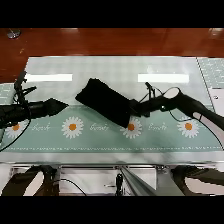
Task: Fold the shirts.
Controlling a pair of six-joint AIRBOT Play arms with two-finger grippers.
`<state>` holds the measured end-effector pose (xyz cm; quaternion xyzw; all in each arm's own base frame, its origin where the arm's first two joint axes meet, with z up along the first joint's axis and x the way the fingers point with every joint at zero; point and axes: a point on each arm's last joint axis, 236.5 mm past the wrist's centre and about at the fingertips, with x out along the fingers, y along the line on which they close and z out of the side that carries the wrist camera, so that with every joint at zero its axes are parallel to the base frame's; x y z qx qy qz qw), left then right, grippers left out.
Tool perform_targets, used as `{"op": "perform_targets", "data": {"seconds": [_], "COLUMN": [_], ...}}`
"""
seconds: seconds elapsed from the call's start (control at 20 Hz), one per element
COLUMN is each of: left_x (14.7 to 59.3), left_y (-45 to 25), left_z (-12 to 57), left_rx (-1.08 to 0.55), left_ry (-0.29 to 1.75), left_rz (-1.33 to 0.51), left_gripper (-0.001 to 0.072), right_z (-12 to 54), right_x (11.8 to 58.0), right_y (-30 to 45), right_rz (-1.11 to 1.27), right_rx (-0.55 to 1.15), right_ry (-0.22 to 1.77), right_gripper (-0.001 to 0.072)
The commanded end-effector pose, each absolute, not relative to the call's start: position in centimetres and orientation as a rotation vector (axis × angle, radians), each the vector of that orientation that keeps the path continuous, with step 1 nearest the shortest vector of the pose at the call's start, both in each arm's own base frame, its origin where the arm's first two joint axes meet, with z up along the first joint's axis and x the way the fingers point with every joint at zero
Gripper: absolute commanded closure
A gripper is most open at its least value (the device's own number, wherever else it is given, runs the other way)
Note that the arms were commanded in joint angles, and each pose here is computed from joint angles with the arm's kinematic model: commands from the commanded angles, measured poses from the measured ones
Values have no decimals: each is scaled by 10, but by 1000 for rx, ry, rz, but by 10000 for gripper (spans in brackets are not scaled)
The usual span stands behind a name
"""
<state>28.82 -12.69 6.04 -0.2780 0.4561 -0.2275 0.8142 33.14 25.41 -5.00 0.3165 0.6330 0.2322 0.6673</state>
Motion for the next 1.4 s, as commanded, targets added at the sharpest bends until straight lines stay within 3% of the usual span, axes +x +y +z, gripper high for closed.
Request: {"op": "perform_targets", "data": {"seconds": [0.0, 0.25, 0.55, 0.75, 1.0, 1.35], "left_x": [288, 288, 286, 275, 276, 276], "left_y": [-127, -128, -129, -135, -134, -134], "left_z": [60, 61, 61, 61, 61, 61], "left_rx": [-595, -600, -599, -566, -559, -544], "left_ry": [974, 972, 981, 1006, 1001, 996], "left_rz": [-485, -488, -497, -545, -548, -556], "left_gripper": [685, 685, 685, 685, 685, 685], "right_z": [33, 164, 234, 251, 232, 166], "right_x": [373, 447, 439, 398, 312, 174], "right_y": [280, 240, 121, 29, -86, -142], "right_rz": [718, 614, 387, 130, -328, -772], "right_rx": [581, 451, 460, 484, 550, 736], "right_ry": [1262, 978, 917, 930, 1066, 1210], "right_gripper": [677, 677, 677, 679, 679, 677]}}
